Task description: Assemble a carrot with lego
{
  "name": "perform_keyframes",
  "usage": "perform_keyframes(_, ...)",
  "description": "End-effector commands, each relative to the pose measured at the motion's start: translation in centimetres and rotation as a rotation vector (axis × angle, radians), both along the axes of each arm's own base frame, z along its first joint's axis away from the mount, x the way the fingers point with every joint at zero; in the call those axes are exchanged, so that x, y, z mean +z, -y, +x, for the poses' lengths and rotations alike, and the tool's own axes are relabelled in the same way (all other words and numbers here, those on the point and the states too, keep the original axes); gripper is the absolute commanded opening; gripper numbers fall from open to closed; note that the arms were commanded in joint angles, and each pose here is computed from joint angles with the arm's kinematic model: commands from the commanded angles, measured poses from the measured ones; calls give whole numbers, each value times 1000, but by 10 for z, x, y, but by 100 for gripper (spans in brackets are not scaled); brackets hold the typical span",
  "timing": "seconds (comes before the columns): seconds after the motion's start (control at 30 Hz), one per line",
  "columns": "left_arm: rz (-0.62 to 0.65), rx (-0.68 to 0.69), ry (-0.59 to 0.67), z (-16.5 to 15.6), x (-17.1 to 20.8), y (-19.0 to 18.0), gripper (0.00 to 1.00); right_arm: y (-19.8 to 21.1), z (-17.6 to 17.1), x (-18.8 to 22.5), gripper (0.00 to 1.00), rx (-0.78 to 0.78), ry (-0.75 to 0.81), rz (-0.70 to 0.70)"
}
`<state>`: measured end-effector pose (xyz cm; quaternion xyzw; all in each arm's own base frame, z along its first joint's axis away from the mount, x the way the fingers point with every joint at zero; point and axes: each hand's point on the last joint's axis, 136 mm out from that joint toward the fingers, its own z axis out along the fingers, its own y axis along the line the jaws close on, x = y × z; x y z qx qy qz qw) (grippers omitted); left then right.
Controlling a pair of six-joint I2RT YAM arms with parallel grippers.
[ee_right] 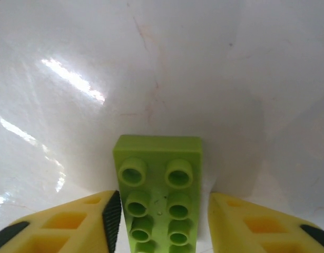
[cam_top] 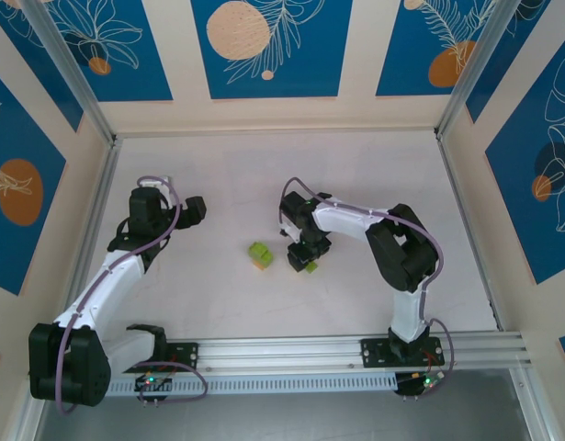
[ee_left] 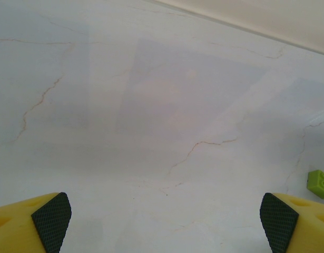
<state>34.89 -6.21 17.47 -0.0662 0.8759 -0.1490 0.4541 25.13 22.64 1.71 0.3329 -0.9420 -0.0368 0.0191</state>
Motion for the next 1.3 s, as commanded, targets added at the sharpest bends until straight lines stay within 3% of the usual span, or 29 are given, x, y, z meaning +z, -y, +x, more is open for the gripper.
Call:
perform_keyframes(0.0,0,-33,29,4,9,7,95,-4,-6,-5,43,7,-32,14)
perform_keyframes(0.27,-1,-34,27,3,9,7,95,-4,-6,18,36,0,-16,32)
perform_keyframes(0.5,-4,-35,31,3,10,7,95,-14,-7,76,35,-28,11,106)
perform_keyframes(0.77,-4,-35,32,3,10,7,95,-60,-10,147,35,25,20,247)
perform_keyframes(1.27,-6,-38,37,2,13,8,95,-121,0,134,35,140,-17,216)
